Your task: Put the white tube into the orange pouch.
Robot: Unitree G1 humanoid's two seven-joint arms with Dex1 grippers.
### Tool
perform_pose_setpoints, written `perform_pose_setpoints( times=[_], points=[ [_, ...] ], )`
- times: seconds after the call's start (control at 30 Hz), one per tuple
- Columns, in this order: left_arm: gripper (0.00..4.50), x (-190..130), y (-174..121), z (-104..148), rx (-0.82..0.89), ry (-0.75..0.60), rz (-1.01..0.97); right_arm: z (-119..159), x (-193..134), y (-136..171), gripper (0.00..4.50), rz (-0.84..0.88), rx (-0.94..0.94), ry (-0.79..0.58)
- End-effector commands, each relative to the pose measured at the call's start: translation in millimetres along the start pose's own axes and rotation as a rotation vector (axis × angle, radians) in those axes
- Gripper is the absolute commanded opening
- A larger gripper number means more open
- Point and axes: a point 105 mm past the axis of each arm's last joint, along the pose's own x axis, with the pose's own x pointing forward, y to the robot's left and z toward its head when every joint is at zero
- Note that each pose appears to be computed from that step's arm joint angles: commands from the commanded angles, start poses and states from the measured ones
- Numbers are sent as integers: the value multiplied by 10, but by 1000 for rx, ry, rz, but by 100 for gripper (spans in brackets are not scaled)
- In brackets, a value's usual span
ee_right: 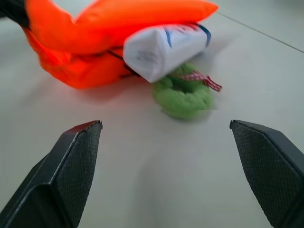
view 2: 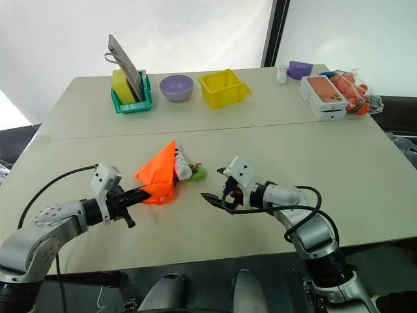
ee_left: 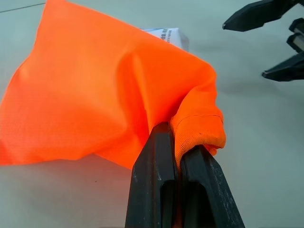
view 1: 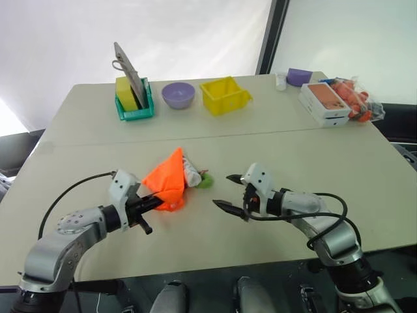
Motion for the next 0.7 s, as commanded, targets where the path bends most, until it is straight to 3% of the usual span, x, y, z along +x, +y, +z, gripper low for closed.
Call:
perform_pose_setpoints(
  times=[0.03,0.5,0.6,0.7],
  points=[
    [0,-74,73,97,32,-39,26,94,93,-39,447,-19,-79,-35],
    [0,-132,91,20,1,-46,54,72,563,-115,447,-57,-69,-77],
    [0,-122,74,18,-4,-53,53,43,594,-134,367,-65,-39,-76],
    [0,-119,66,14,-10,-56,54,23,590,-140,217,-65,-33,-71]
  ],
)
